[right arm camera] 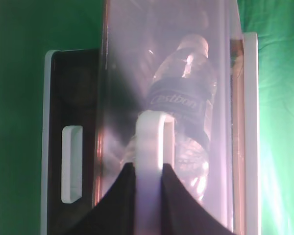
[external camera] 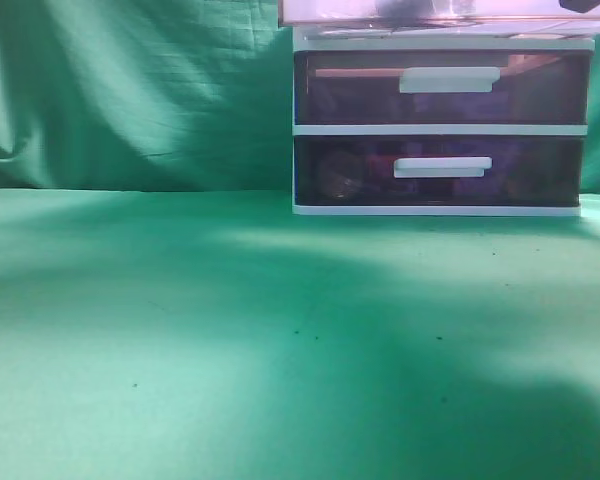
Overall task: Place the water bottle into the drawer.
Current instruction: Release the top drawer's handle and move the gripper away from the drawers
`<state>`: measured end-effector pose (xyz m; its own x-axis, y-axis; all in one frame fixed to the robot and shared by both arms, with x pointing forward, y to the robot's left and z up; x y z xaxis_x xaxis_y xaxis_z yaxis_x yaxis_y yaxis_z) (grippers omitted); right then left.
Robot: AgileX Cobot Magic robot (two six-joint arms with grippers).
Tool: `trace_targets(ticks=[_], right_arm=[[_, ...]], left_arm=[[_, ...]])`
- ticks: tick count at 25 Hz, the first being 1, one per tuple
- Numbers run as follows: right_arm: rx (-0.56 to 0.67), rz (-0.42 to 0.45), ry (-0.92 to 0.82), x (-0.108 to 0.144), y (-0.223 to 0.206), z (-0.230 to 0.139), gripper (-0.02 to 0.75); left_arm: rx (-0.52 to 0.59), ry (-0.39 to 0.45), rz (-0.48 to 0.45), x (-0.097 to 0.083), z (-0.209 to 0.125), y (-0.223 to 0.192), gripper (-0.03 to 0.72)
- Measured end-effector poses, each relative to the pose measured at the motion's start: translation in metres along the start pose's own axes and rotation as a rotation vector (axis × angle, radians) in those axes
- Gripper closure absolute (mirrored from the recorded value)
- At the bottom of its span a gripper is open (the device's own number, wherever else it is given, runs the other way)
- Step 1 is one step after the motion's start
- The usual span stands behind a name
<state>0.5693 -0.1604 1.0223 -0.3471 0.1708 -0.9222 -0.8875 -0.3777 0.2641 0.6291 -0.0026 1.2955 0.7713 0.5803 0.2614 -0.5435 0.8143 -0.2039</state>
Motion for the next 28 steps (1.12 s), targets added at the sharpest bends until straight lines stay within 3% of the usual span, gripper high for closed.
trace_targets(ticks=[4, 7, 10, 15, 22, 28], right_arm=[[-0.004, -0.013, -0.008, -0.002, 0.0, 0.001, 0.641], [-0.007, -0.019, -0.015, -0.003, 0.0, 0.001, 0.641], [-0.014, -0.035, -0.046, -0.006, 0.0, 0.002, 0.641], [-0.026, -0.067, -0.05, -0.02, -0.002, 0.007, 0.641], [0.004, -0.016, -0.018, -0.037, -0.006, 0.008, 0.641], [0.078, 0.005, 0.01, -0.048, -0.017, -0.016, 0.641]], left_arm=[[-0.004, -0.045, -0.08, -0.009, 0.012, 0.011, 0.688], [0.064, 0.001, -0.116, -0.012, -0.013, 0.015, 0.688], [0.188, 0.081, -0.13, -0.016, -0.063, 0.024, 0.688], [0.342, 0.185, -0.156, -0.039, -0.116, 0.055, 0.688], [0.455, 0.259, -0.171, -0.076, -0.137, 0.115, 0.688], [0.463, 0.272, -0.174, -0.103, -0.124, 0.163, 0.688]])
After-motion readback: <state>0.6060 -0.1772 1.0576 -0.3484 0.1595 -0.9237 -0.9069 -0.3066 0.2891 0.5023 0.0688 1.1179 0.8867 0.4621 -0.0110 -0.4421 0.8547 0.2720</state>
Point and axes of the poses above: a point on each arm's last joint axis where the gripper is mounted, y pointing back along that axis away from the gripper, x along the wrist's bending axis when the last joint is at zero, z = x × y, the point moved 7 cm from there along -y, pointing out along that axis toward the gripper, and after that the axes turned 11 degrees about -y, right-handed, at the moved point
